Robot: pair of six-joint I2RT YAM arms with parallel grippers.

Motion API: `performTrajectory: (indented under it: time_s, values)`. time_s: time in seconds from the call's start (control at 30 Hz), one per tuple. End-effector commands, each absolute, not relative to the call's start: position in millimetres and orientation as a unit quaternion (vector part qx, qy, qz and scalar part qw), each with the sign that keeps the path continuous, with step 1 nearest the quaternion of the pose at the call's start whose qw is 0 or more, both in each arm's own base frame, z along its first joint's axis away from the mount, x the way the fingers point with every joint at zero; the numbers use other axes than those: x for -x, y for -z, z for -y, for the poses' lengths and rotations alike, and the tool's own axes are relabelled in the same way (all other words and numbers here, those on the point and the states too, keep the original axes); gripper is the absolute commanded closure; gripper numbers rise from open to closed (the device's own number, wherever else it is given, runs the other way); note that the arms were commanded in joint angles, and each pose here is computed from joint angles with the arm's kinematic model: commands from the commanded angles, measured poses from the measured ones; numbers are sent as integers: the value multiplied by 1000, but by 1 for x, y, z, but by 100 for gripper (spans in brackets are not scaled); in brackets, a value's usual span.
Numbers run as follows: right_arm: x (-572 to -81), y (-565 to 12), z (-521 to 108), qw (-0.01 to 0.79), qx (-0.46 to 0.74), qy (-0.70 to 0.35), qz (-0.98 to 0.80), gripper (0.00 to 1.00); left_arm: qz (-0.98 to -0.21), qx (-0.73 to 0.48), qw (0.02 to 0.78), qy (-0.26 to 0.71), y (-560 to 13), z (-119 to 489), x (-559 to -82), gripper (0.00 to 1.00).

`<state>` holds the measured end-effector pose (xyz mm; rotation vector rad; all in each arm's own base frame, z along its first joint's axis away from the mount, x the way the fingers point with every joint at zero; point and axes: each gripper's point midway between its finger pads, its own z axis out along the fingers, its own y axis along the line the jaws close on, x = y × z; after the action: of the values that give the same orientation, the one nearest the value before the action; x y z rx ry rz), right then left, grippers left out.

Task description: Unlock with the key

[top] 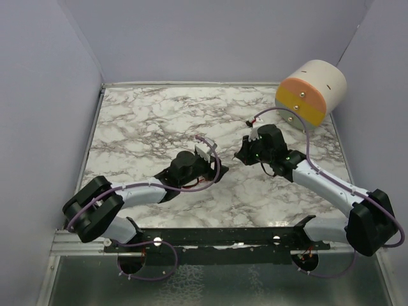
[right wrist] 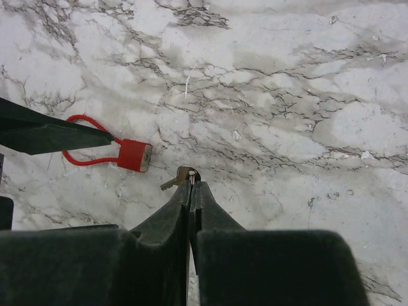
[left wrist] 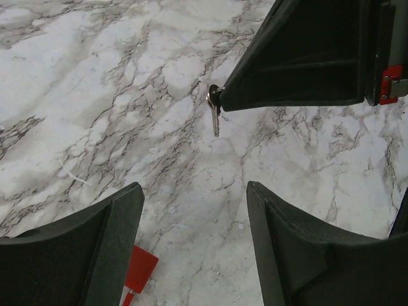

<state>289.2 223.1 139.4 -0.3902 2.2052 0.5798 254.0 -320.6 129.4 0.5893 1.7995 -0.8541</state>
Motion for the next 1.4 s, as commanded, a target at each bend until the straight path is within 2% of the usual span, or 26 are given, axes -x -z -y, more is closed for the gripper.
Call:
performTrajectory:
  time_s: [0.0,0.3,0.43,0.57,0.97,1.37]
  values:
    - [-284,-159,-231,410,161,-253,-861,99,-711,-264,549,352,-154,342,-263,33]
    - [-276,-156,-228,406,162,-253,-863,99,-701,-277,561,342,-154,358,-273,36]
    - [-274,-155,-228,405,164,-254,-863,99,-703,-276,565,334,-152,360,-278,40]
    - [-272,-153,-226,404,165,-254,-863,99,-702,-271,572,327,-154,360,-282,48]
    - [-268,-149,-224,402,167,-253,-864,99,-696,-272,578,329,-157,366,-285,54]
    - [-268,-146,-222,402,167,-247,-866,99,-695,-275,575,334,-156,367,-284,90]
